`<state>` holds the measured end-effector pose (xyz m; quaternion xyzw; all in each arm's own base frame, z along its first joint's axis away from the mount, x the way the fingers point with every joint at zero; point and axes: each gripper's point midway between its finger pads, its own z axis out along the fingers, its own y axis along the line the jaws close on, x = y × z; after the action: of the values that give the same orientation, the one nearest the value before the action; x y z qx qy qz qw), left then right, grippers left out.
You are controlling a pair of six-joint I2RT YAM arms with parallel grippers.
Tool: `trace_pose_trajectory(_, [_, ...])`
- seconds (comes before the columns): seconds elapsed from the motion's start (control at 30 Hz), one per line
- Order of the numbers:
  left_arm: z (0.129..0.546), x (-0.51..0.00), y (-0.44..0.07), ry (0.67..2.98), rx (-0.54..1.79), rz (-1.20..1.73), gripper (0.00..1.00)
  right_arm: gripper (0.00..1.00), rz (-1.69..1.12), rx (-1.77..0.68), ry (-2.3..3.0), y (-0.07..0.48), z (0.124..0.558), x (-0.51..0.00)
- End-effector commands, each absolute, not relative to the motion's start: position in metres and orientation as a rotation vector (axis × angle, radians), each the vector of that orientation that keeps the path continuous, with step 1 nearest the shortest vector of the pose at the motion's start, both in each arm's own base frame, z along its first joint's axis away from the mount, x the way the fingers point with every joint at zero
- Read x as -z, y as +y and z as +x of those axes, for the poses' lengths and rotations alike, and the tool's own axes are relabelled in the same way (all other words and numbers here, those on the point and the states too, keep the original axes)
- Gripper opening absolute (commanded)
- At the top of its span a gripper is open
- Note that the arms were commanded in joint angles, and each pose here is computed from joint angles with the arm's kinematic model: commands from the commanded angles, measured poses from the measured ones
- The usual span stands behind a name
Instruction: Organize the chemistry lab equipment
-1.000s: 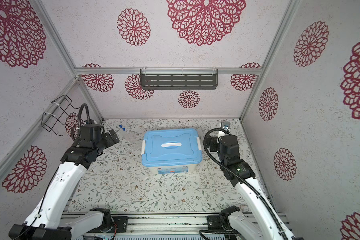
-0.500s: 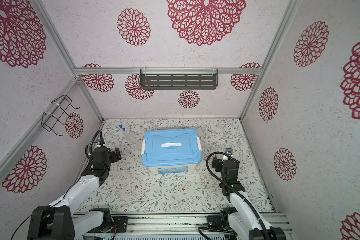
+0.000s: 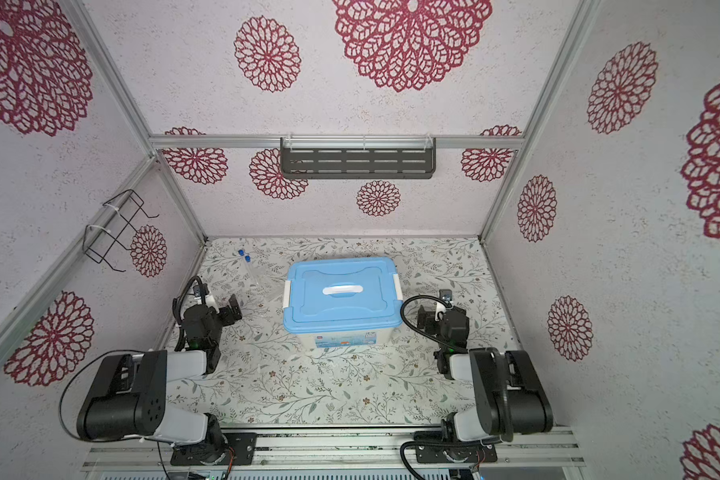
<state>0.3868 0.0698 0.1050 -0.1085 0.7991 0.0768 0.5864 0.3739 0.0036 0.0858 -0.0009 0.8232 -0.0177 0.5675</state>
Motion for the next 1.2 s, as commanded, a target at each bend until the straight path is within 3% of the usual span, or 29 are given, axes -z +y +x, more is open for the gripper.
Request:
trace_pose_trajectory(0.0, [0.399,-0.124,0.064,1.769,-0.143,-0.185,0.97,0.99,0.051,0.022,1.755,-0.013,0.379,-0.116])
trace_pose_trajectory(1.17, [0.406,-0.119,0.074,1.818,-0.129,-0.244,0.97,0.99,0.150,0.093,1.755,-0.028,0.377,-0.113])
